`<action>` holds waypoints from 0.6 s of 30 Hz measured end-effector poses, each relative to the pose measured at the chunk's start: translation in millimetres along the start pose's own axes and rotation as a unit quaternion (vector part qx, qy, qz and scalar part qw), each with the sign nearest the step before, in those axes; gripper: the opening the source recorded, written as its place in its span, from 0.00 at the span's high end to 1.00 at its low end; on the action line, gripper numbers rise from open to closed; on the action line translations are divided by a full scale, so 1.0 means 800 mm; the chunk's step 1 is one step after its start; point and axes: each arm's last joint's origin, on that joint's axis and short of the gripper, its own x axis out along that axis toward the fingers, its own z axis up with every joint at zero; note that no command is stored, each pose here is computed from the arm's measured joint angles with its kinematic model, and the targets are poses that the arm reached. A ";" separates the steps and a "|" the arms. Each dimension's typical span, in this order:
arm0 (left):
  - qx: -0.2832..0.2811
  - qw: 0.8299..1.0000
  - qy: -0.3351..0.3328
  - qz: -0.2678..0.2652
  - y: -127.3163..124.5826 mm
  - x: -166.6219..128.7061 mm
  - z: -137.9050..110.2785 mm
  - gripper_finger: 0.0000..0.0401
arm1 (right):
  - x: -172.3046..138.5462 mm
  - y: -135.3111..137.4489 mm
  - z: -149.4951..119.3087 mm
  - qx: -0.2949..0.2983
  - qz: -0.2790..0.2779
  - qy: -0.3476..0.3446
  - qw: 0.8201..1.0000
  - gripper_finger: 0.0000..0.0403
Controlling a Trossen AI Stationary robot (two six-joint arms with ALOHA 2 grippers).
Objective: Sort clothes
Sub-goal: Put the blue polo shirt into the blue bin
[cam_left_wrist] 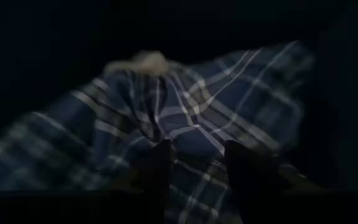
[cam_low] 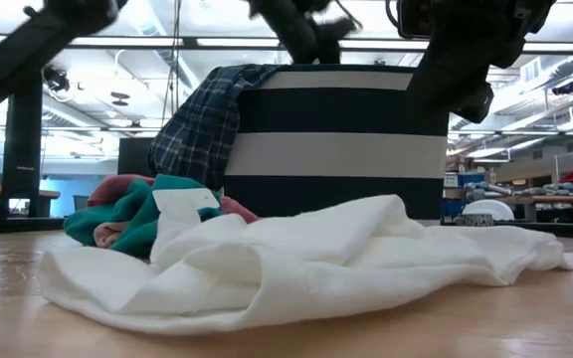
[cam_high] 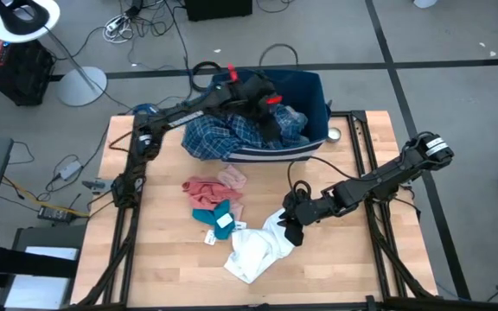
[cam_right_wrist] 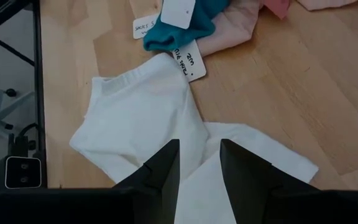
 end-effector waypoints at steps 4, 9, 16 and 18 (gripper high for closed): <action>0.018 0.999 -0.046 0.007 -0.006 -0.064 0.010 0.61 | 0.000 0.000 0.001 0.001 0.001 -0.002 1.000 0.71; 0.039 0.995 -0.088 0.021 -0.008 -0.144 0.007 0.61 | 0.000 -0.001 0.003 0.003 0.002 -0.005 1.000 0.71; 0.055 0.992 -0.099 0.056 -0.003 -0.227 -0.040 0.61 | 0.001 -0.001 0.003 0.004 0.003 -0.007 1.000 0.71; 0.055 0.990 -0.105 0.069 -0.001 -0.238 -0.064 0.61 | 0.001 0.000 0.004 0.006 0.006 -0.010 1.000 0.71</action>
